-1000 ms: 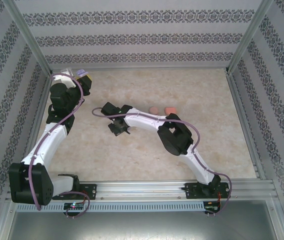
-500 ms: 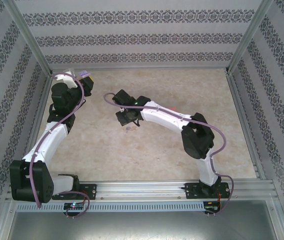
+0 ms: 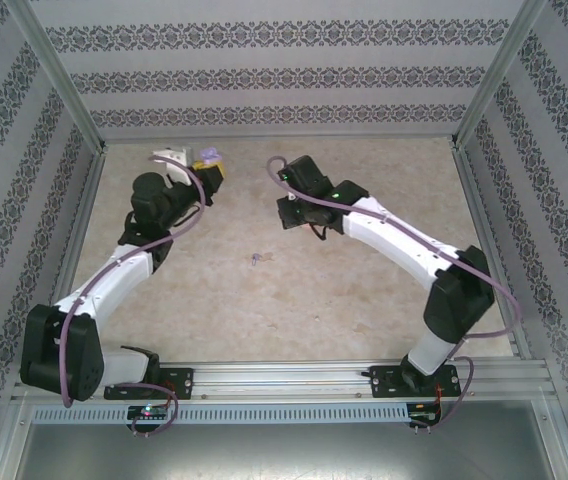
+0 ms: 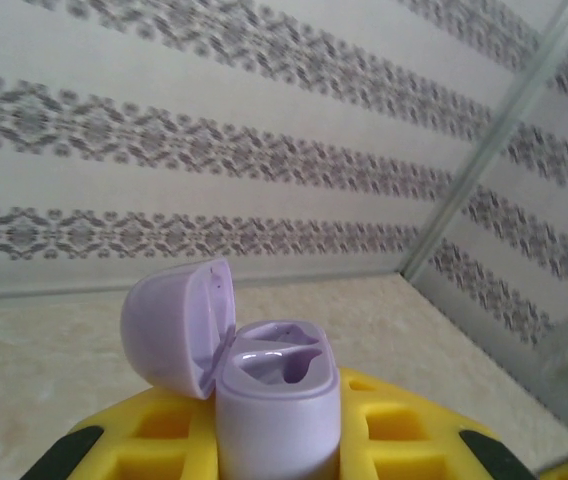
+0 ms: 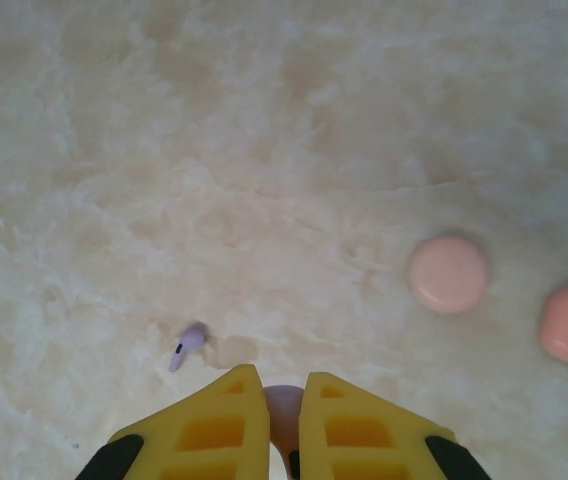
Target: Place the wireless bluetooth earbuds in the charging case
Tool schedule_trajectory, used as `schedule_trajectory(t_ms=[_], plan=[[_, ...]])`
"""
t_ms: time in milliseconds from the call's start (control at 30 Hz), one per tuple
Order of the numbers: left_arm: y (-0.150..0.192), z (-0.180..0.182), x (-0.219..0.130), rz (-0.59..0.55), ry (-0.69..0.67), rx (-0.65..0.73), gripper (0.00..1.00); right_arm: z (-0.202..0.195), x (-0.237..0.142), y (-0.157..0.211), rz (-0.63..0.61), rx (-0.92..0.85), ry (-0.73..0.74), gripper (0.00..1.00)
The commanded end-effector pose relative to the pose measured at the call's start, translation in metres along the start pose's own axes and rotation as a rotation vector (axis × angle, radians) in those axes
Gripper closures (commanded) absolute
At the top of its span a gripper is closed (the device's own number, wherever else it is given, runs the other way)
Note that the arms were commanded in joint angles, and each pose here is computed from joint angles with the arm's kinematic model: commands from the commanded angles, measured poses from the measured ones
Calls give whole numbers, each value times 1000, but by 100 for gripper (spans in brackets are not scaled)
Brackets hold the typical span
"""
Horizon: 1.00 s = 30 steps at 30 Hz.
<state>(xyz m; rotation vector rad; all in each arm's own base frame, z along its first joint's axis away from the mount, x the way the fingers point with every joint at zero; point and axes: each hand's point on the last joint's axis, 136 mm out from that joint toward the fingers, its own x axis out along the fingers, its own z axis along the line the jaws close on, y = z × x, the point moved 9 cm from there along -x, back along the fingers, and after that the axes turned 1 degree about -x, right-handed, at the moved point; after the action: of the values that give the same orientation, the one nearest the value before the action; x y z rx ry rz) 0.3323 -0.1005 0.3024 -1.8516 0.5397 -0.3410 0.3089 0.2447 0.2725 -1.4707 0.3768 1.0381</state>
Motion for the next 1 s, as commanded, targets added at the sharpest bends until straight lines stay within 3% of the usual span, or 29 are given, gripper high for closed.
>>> schedule_trajectory(t_ms=[0,433,800,967], plan=[[22,-17,7,-28,108,173,100,-15,-31,-6,-93,13,23,89],[88,-81,32,-96,390,420,100,-33,-118,-8,-396,61,-49,88],[83,-121,50,-241,492,402,100,-34,-154,4,-672,113,-199,87],[77,-135,51,-277,541,406,100,-31,-163,7,-722,121,-266,86]])
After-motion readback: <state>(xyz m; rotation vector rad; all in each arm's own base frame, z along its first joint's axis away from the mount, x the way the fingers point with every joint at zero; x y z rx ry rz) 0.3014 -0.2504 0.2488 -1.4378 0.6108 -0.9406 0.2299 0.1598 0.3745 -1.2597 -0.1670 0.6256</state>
